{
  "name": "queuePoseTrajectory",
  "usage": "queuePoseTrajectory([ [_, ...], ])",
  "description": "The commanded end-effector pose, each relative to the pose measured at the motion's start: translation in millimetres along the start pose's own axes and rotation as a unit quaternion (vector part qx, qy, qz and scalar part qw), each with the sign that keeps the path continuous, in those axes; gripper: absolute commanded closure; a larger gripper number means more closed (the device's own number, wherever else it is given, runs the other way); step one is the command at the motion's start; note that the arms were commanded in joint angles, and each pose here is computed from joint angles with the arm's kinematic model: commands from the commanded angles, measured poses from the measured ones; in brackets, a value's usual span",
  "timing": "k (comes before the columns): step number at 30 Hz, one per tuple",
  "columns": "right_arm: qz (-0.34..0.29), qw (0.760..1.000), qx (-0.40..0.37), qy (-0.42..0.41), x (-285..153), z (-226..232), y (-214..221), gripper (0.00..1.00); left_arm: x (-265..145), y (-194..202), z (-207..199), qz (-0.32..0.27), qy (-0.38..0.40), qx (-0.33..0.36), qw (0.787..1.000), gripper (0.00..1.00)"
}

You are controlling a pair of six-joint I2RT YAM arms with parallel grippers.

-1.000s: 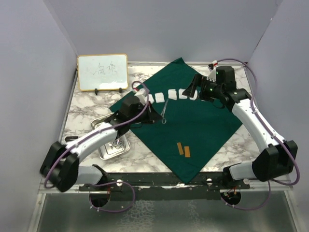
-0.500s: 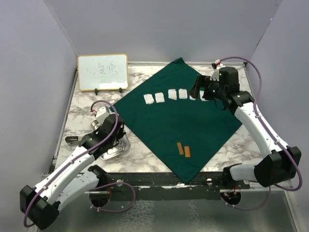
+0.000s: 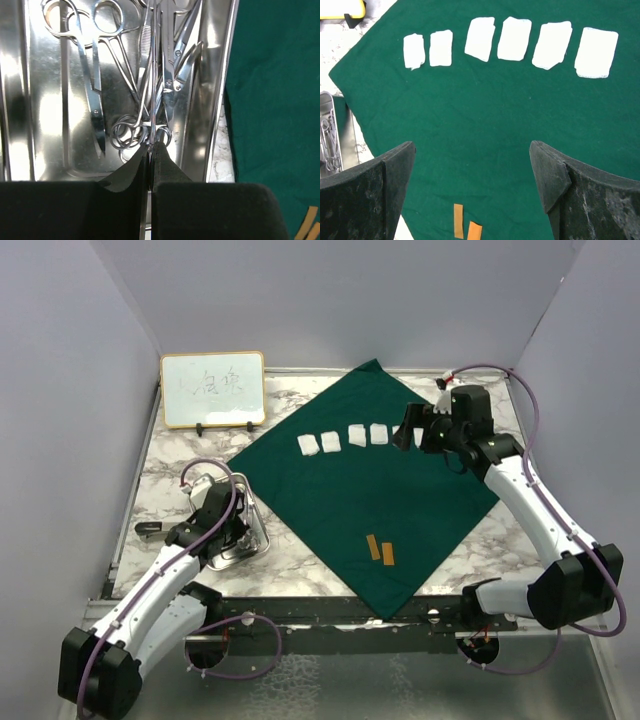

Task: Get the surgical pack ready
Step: Place the medical item in the container.

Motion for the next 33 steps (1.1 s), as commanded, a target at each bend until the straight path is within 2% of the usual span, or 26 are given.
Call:
queuePoseTrajectory([
  [1,-0.014,1.0,-0.006,0.0,-4,-1,-3,0.0,-1,-5,-20,0.003,0.064,-0.01,0.998,1.0],
  [8,0.005,1.0,0.002,-0.011,1,1,6,0.0,13,5,-14,0.019,0.057,-0.026,0.998,1.0],
  [11,0.019,0.999,0.004,-0.041,2,8,15,0.0,18,7,-7,0.025,0.039,-0.031,0.998,0.98],
  [13,0.035,0.997,0.0,-0.075,3,15,23,0.0,19,12,1,0.038,0.017,-0.039,0.998,0.86],
  [15,0.053,0.993,-0.001,-0.104,4,22,33,0.0,18,13,6,0.044,0.002,-0.045,0.998,0.65],
  [17,0.066,0.991,-0.002,-0.114,7,22,40,0.0,14,11,4,0.041,0.004,-0.048,0.998,0.53],
  [26,0.056,0.995,-0.029,-0.076,6,9,37,0.0,-19,-34,-10,-0.022,0.03,-0.052,0.998,0.36],
  [33,0.061,0.995,-0.029,-0.073,7,7,39,0.0,-23,-30,-7,-0.012,0.027,-0.056,0.998,0.34],
])
Point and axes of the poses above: each gripper's point midway between its finger pads, its own x axis out along the fingers, its own z axis along the line the jaws close on, y = z × x, the point moved 2 cm from there along -x, back along the fingers, and after that the axes turned 10 degrees about x, right-handed, at the moved point
